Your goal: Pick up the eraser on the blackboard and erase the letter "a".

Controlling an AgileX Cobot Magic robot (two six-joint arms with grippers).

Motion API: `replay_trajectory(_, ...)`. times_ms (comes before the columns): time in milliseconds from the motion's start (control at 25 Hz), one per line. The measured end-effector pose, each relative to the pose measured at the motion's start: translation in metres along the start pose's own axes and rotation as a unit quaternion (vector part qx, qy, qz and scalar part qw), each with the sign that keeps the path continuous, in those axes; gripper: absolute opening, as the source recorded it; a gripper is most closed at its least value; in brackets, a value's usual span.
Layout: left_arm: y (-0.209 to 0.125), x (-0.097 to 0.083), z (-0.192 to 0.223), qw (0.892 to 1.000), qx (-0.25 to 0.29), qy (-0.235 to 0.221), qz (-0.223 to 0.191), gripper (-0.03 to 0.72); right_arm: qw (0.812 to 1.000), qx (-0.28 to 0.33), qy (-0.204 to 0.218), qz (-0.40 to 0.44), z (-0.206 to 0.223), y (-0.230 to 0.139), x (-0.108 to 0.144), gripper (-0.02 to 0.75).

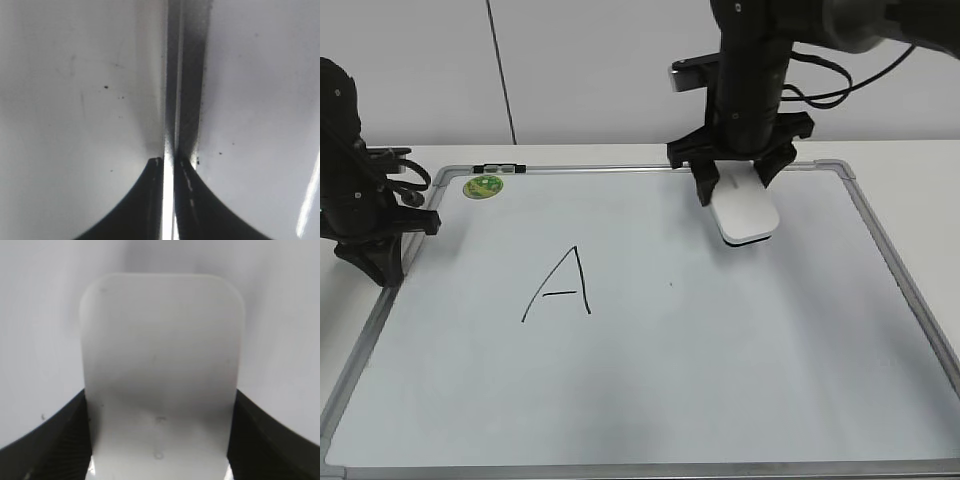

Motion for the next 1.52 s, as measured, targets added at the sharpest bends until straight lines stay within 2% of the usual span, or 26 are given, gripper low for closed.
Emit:
replay_trajectory(320,0.0,0.0,0.0,1.0,0.0,0.0,0.0,0.039,0.997,0.031,-0.027,0.061,0.02,0.007,-0.063,0.523)
replay_trajectory(480,0.0,0.0,0.0,1.0,0.0,0.0,0.0,0.039,0.993,0.06,-0.041,0.093,0.023,-0.006,-0.097,0.523)
replay_trajectory(680,0.0,0.0,0.0,1.0,0.0,0.0,0.0,0.039,0.987,0.099,-0.057,0.114,0.031,-0.025,-0.124,0.523)
replay_trajectory(1000,0.0,0.0,0.0,1.0,0.001,0.0,0.0,0.039,0.988,0.106,-0.052,0.103,0.034,-0.026,-0.139,0.523)
replay_trajectory(1520,0.0,0.0,0.0,1.0,0.001,0.0,0.0,0.039,0.988,0.106,-0.051,0.103,0.034,-0.026,-0.139,0.523)
Point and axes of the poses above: a point on each arm's last joint axis where the gripper is mounted, z pointing out along that axis toward the gripper, x along the wrist's bending axis when the last joint is at zero, y = z × x, the point moved 2 cm from there along z, pointing out along that axis toward the gripper, and after that the axes turned 15 degrees about z, right-handed, at the moved point
